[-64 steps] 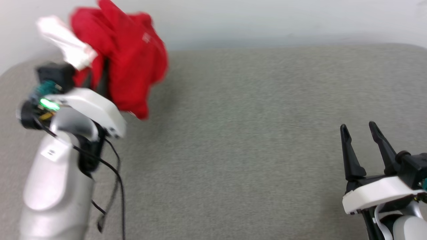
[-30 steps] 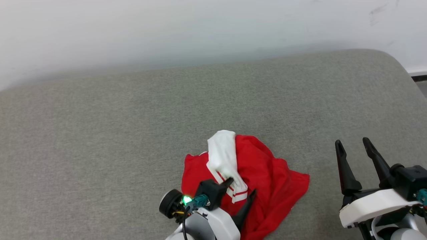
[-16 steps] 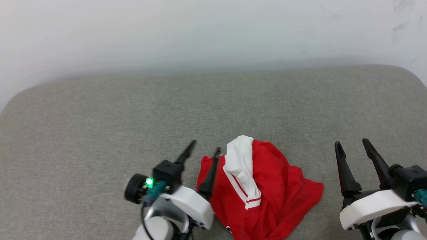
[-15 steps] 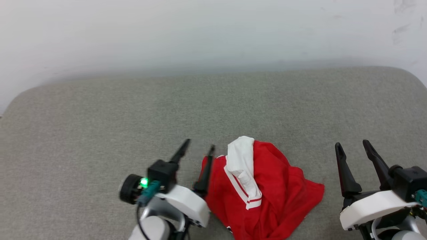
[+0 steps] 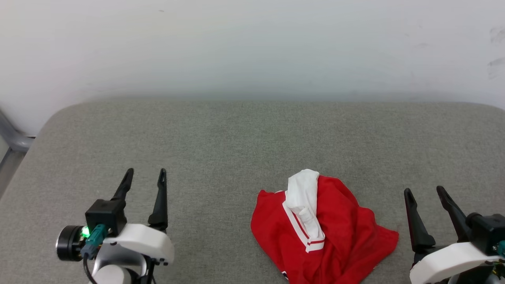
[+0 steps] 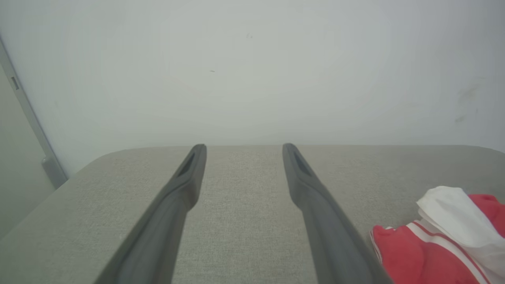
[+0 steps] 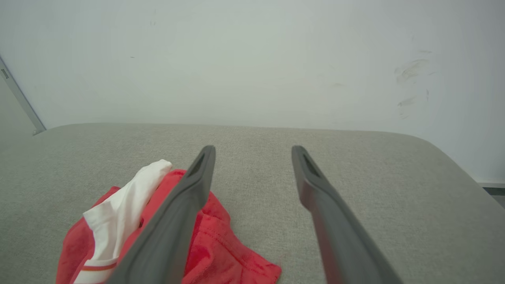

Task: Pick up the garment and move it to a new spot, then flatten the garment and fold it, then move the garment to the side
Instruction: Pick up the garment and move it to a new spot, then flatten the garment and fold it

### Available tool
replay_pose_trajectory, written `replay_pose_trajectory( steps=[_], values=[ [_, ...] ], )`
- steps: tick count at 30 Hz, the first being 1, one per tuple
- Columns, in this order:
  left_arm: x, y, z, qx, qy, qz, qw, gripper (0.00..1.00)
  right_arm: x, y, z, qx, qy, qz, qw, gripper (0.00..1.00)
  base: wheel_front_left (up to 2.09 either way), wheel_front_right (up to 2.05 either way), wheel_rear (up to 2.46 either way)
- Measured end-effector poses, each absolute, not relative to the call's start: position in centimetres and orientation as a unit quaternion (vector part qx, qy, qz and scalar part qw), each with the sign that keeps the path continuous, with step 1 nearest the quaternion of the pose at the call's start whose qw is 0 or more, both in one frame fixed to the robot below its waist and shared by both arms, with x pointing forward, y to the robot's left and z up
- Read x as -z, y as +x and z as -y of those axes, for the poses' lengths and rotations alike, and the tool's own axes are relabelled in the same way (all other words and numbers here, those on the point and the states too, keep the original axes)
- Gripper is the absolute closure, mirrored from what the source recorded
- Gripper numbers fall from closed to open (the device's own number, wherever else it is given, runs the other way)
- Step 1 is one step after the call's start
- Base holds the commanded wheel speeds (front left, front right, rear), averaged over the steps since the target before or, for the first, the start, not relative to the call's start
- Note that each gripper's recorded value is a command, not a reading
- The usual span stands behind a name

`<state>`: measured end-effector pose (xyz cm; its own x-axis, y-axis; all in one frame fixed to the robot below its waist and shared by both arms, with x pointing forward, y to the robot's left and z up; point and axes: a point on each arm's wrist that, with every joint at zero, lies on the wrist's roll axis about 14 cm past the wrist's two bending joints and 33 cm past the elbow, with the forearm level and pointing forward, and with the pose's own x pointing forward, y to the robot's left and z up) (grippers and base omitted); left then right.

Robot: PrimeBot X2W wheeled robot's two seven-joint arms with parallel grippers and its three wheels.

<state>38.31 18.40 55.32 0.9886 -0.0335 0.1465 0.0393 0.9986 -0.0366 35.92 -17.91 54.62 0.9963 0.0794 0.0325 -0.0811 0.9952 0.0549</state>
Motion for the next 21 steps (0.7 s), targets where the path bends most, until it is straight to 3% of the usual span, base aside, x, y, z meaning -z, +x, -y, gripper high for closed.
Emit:
replay_pose_trajectory(
  steps=[21],
  values=[
    [-54.2,36.4,-17.8,0.036,-0.020,0.037,0.998,0.00,-55.4,35.0,18.3,-0.036,0.030,0.023,0.999,0.00,0.00,0.00,0.00]
  ],
)
